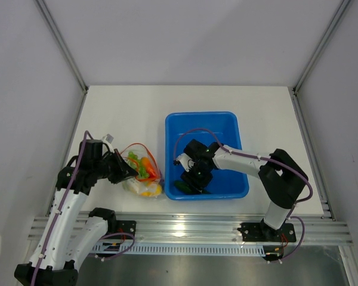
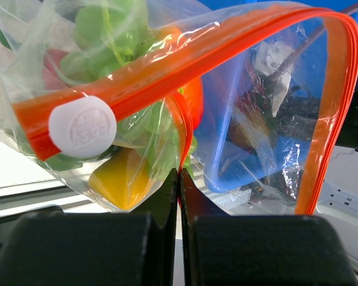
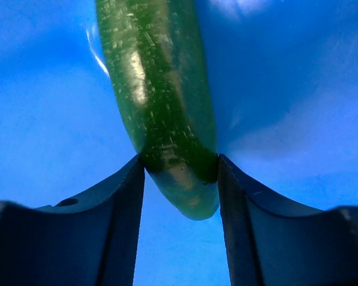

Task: Place the food in the zip-top bag and seal the zipper
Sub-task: Pick up the fake vegetable from the bin.

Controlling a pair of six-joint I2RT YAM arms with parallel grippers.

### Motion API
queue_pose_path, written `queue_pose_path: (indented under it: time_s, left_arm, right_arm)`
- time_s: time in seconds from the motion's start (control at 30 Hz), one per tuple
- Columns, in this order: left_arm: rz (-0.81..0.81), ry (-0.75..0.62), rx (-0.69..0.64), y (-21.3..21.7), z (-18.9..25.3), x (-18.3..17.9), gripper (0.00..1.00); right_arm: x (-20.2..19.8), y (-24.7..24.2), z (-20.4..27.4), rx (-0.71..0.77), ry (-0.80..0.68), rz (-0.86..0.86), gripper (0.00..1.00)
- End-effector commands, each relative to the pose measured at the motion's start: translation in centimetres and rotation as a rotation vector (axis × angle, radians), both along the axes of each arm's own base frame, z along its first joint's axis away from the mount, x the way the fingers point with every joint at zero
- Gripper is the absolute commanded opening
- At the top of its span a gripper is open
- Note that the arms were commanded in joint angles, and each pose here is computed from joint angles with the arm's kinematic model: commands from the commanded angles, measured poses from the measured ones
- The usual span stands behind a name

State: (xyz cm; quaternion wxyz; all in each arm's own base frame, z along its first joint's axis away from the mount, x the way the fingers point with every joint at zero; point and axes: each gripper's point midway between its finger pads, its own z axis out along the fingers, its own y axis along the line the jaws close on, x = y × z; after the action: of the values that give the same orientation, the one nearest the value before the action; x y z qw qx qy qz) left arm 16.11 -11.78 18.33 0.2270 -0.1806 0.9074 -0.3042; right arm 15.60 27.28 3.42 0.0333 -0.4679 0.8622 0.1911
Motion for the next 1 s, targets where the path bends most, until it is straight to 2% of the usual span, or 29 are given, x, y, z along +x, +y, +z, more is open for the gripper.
queue_pose_path:
  time_s: [0.0,0.47,0.7,0.97]
  left_arm:
    - [0.0,-0.041,0.001,0.1,0.4,0.4,0.01]
    - [0.003,-0.042,0.008,0.3,0.1,0.2,0.01]
    - [0.001,-0.041,0.007,0.3,0.0,0.2,0.01]
    - [-0.002,-0.038,0.006,0.2,0.0,0.2,0.01]
  right_arm:
    - [0.2,0.0,-1.0,-0.056,-0.022,-0.003,0.46]
    - [-0.5,-1.5,-5.5,-0.213,-0.068,-0.069,0.2]
    - [0.4,-2.8,-7.1,-0.281,-0.155,-0.145,0.02]
    - [3.7,-4.2,-6.7,-0.363,-0.313,-0.231,0.0]
